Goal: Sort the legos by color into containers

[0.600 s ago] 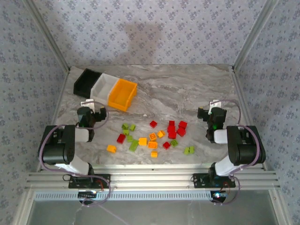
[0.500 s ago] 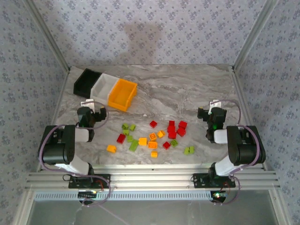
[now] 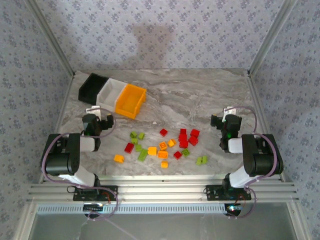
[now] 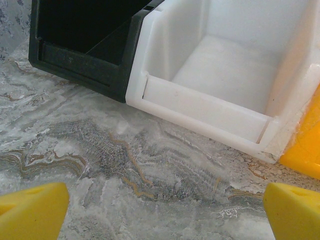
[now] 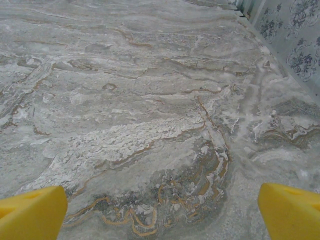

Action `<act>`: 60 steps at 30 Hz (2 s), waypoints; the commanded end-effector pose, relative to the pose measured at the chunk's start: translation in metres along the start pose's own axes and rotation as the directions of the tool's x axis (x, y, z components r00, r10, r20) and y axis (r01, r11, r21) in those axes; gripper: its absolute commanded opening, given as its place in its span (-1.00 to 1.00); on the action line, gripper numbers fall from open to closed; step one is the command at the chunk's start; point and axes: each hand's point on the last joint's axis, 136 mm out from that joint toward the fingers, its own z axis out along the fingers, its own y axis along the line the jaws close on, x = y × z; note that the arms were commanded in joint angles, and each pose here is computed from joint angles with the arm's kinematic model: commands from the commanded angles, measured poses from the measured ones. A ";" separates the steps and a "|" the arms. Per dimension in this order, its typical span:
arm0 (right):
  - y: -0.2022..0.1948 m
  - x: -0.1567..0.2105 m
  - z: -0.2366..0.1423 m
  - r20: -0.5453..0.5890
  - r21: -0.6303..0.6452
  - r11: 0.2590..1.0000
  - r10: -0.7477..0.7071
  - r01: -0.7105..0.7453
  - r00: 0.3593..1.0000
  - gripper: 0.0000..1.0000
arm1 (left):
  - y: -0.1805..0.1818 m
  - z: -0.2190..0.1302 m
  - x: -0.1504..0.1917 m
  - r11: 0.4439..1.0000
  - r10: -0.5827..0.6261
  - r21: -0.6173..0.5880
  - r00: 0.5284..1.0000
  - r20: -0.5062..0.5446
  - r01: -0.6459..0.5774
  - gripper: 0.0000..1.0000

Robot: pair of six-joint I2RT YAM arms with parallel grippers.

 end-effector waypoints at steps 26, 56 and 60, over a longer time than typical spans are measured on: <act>0.001 -0.065 -0.038 -0.007 0.230 0.973 0.021 -0.019 1.000 0.99 | -0.001 -0.049 -0.101 0.988 -0.150 0.007 0.973 0.177 0.152 0.99; 0.392 -0.062 -0.038 -0.593 -0.343 0.756 0.287 -0.558 0.752 1.00 | -0.004 -0.110 -0.138 0.546 -0.834 0.197 0.550 0.038 0.815 0.99; 0.421 -0.059 -0.029 -0.610 -0.329 0.749 0.296 -0.575 0.735 0.98 | -0.013 -0.116 -0.132 0.552 -0.826 0.202 0.563 0.001 0.809 0.99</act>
